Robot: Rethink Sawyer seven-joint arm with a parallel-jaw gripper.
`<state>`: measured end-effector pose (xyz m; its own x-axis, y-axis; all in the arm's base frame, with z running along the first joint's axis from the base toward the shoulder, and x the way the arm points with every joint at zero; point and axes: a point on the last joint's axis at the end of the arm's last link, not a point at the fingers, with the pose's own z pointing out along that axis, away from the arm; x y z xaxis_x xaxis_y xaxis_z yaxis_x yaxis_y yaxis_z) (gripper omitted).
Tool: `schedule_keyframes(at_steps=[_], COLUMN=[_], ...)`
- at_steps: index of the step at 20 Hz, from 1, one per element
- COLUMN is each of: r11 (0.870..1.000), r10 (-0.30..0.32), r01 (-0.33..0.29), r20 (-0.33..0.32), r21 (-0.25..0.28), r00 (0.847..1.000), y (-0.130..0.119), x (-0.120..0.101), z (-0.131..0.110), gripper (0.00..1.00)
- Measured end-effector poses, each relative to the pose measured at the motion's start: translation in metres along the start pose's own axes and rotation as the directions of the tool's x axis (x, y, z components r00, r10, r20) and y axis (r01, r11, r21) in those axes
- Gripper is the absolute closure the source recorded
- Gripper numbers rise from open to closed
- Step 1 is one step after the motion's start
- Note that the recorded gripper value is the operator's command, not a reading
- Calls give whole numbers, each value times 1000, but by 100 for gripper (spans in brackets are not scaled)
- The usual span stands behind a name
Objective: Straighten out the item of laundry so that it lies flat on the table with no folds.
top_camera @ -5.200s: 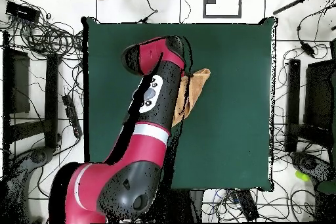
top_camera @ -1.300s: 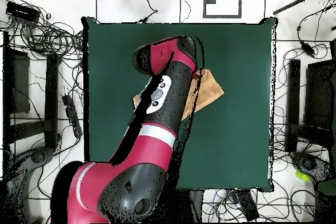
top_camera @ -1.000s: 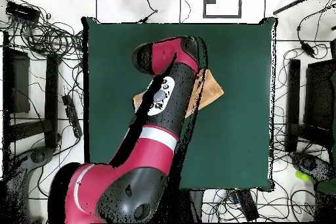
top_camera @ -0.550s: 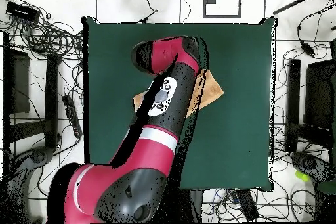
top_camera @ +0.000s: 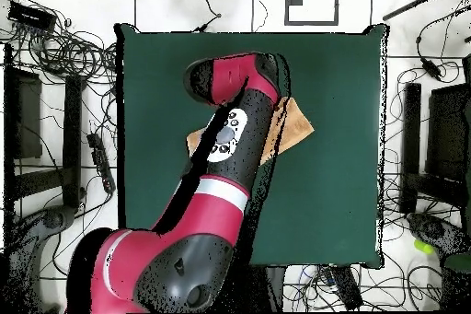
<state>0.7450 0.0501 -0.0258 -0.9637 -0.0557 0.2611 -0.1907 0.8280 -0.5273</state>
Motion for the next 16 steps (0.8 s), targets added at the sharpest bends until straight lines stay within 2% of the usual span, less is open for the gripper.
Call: schedule_keyframes(at_steps=[7, 12, 16], r11=[1000, 996, 993], r10=[3, 41, 69], r01=[-3, -44, -74], r20=[-10, -46, -63], r21=[-14, -72, -94], r00=[1000, 998, 996], y=[6, 16, 20], x=[1, 1, 2], z=[5, 1, 1], gripper=[0, 0, 0])
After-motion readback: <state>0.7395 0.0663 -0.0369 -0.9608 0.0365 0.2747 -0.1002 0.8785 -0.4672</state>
